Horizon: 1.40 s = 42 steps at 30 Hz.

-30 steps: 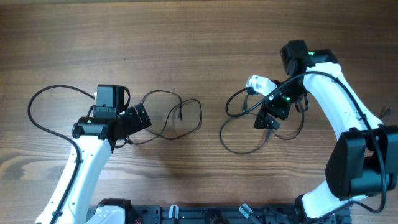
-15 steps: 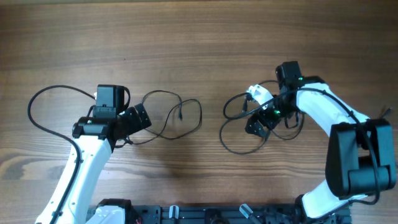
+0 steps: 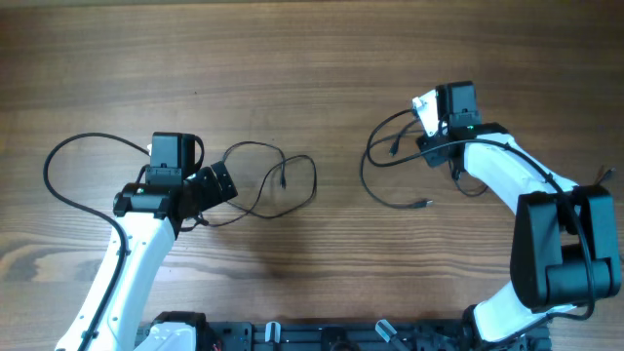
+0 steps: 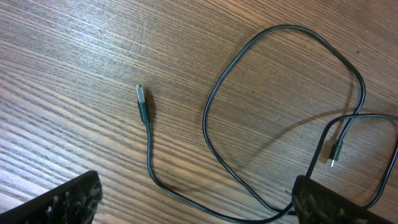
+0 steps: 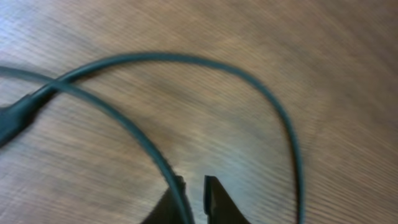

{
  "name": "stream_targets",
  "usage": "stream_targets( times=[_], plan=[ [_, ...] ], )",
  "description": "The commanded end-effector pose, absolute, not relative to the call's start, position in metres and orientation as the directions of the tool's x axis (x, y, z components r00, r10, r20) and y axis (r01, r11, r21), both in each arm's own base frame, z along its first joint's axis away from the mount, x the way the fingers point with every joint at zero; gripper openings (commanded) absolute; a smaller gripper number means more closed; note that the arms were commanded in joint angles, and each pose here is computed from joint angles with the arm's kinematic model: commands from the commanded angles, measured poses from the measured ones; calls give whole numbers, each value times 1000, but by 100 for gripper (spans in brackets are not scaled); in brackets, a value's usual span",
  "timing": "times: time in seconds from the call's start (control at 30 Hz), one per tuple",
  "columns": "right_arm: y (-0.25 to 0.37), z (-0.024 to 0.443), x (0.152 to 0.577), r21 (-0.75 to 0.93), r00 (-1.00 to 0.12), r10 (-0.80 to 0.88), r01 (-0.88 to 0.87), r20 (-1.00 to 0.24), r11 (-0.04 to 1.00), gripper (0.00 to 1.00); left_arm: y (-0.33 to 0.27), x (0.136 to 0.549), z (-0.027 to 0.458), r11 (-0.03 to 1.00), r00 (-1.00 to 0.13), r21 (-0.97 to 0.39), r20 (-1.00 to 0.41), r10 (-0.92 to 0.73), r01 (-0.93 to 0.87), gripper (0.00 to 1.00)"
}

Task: Untangle cables
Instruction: 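Grasp the looped black cable at center with the right gripper, then move the grasped cable off the table to the right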

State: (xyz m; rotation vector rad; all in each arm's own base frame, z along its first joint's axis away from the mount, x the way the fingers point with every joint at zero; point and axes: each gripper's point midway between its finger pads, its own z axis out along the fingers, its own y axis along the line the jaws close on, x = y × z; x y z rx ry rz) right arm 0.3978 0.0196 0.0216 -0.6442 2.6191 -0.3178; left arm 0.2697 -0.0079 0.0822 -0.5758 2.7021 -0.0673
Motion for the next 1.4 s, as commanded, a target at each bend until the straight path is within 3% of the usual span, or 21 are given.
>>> stream_targets(
  times=[0.0, 0.13, 0.3, 0.33, 0.4, 0.47, 0.57, 0.63, 0.73, 0.83, 1.0, 1.03, 1.07, 1.1, 1.13, 1.23, 1.27, 1.37],
  plan=[
    [7, 25, 405, -369, -820, -448, -318, -356, 874, 4, -7, 271, 82, 916, -846, -123, -354, -399, -381, 100],
    [-3, 61, 441, -365, -799, -365, -196, -479, 910, 4, -7, 271, 82, 916, -846, -123, -354, -399, -381, 100],
    [-51, 65, 442, -379, -827, -283, -92, -487, 921, 4, -7, 271, 82, 916, -846, -123, -354, -399, -381, 100],
    [-67, 67, 442, -373, -833, -235, -37, -502, 927, 4, -7, 271, 82, 916, -846, -123, -354, -399, -381, 100],
    [-123, 90, 446, -276, -792, 13, 228, -610, 934, 4, -7, 271, 82, 916, -846, -123, -354, -399, -381, 100],
    [-151, 132, 459, -172, -704, 88, 290, -704, 941, 4, -7, 271, 82, 916, -846, -123, -354, -399, -381, 100],
    [-202, 236, 470, -65, -491, 119, 342, -863, 938, 4, -9, 271, 82, 916, -848, -134, -349, -400, -377, 100],
    [-255, 316, 454, 13, -293, 157, 440, -943, 898, 4, -10, 271, 82, 917, -849, -138, -347, -399, -375, 100],
    [-315, 383, 418, 166, -56, 226, 510, -973, 844, 4, -10, 270, 82, 917, -849, -138, -347, -399, -375, 100],
    [-375, 407, 365, 365, 149, 341, 539, -928, 759, 4, -10, 270, 82, 917, -849, -139, -346, -399, -374, 100],
    [-403, 389, 333, 392, 155, 380, 604, -912, 694, 4, -19, 273, 83, 916, -853, -185, -336, -399, -356, 100],
    [-402, 378, 332, 403, 133, 414, 616, -901, 677, 20, -19, 272, 83, 916, -854, -187, -334, -399, -355, 100],
    [-399, 367, 332, 415, 111, 450, 624, -886, 662, 60, -20, 272, 83, 916, -856, -190, -328, -399, -354, 100],
    [-397, 357, 331, 423, 92, 479, 633, -873, 649, 85, -21, 271, 83, 916, -858, -195, -325, -399, -352, 100],
    [-394, 344, 330, 433, 62, 521, 645, -851, 630, 100, -22, 271, 83, 915, -859, -200, -322, -399, -350, 100],
    [-382, 306, 323, 471, 5, 646, 689, -763, 551, 100, -22, 271, 83, 915, -860, -199, -320, -398, -350, 100],
    [-383, 293, 315, 512, 53, 710, 731, -702, 452, 100, -22, 270, 82, 915, -860, -198, -318, -398, -351, 100],
    [-370, 233, 258, 521, 348, 840, 849, -416, -94, 100, -22, 267, 81, 915, -864, -193, -307, -398, -353, 100]
  ],
)
